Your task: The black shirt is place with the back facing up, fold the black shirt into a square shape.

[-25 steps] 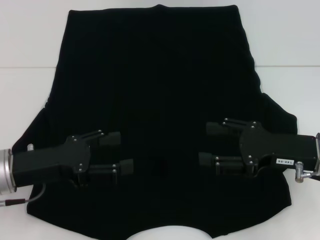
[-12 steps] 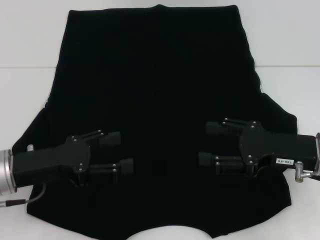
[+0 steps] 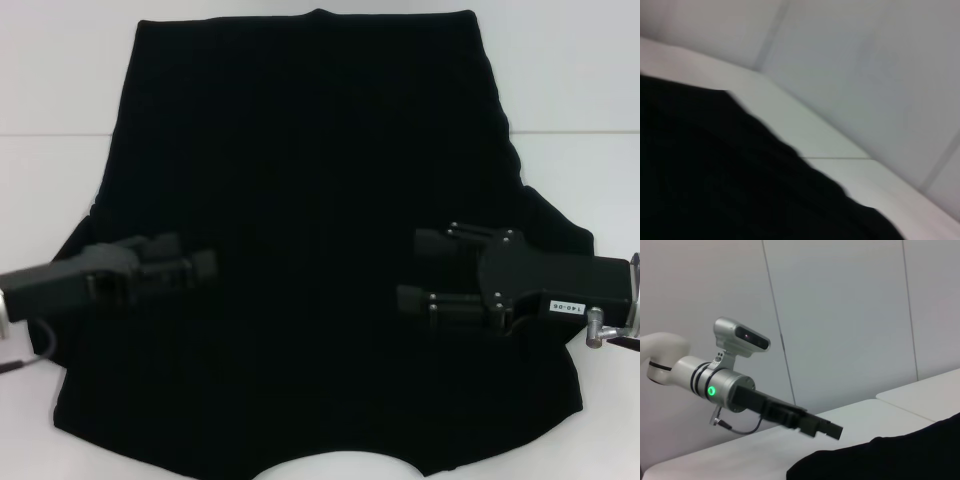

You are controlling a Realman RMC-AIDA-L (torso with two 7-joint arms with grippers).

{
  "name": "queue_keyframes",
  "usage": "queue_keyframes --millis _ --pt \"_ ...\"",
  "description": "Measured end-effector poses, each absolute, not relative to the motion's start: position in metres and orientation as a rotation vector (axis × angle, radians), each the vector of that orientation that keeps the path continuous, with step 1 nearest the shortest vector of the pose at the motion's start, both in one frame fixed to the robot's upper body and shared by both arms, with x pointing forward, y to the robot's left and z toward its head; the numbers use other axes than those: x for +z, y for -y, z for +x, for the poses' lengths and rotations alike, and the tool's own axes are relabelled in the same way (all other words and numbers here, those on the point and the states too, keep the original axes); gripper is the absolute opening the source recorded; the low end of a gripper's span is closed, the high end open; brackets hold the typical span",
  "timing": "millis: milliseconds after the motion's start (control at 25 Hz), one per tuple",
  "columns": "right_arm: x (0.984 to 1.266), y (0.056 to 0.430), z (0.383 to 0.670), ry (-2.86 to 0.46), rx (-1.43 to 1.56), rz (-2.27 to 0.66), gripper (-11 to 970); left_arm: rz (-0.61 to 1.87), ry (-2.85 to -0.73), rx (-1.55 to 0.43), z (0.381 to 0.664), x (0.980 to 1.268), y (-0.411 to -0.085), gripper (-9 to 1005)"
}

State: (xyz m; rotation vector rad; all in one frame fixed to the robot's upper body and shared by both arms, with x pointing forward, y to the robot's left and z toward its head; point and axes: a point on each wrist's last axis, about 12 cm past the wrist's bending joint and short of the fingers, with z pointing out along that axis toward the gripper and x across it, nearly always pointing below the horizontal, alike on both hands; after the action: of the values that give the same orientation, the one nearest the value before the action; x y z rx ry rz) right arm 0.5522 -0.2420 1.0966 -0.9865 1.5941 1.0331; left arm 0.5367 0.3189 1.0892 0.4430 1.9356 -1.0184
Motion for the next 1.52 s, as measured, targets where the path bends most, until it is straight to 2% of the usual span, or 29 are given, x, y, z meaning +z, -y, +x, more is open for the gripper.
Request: queue_keyframes --millis 320,640,1160,1520 --pt "1.093 0.232 0.557 -1.614 1.054 -0.962 853 0.122 -2.159 -0.889 0.546 1.095 -0.356 912" --pt "1.093 0.228 0.561 -1.621 1.054 -0.955 853 0.004 -2.305 -0.753 0.543 1.095 -0.38 907" --pt "1.092 0.227 0.562 -1.623 1.055 -0.939 854 -0.13 -2.405 -0.602 0.54 1.082 -0.394 899" --pt "1.092 0.227 0.562 -1.623 1.054 -0.939 853 -0.147 -2.417 -0.589 0.541 1.079 -0.393 893"
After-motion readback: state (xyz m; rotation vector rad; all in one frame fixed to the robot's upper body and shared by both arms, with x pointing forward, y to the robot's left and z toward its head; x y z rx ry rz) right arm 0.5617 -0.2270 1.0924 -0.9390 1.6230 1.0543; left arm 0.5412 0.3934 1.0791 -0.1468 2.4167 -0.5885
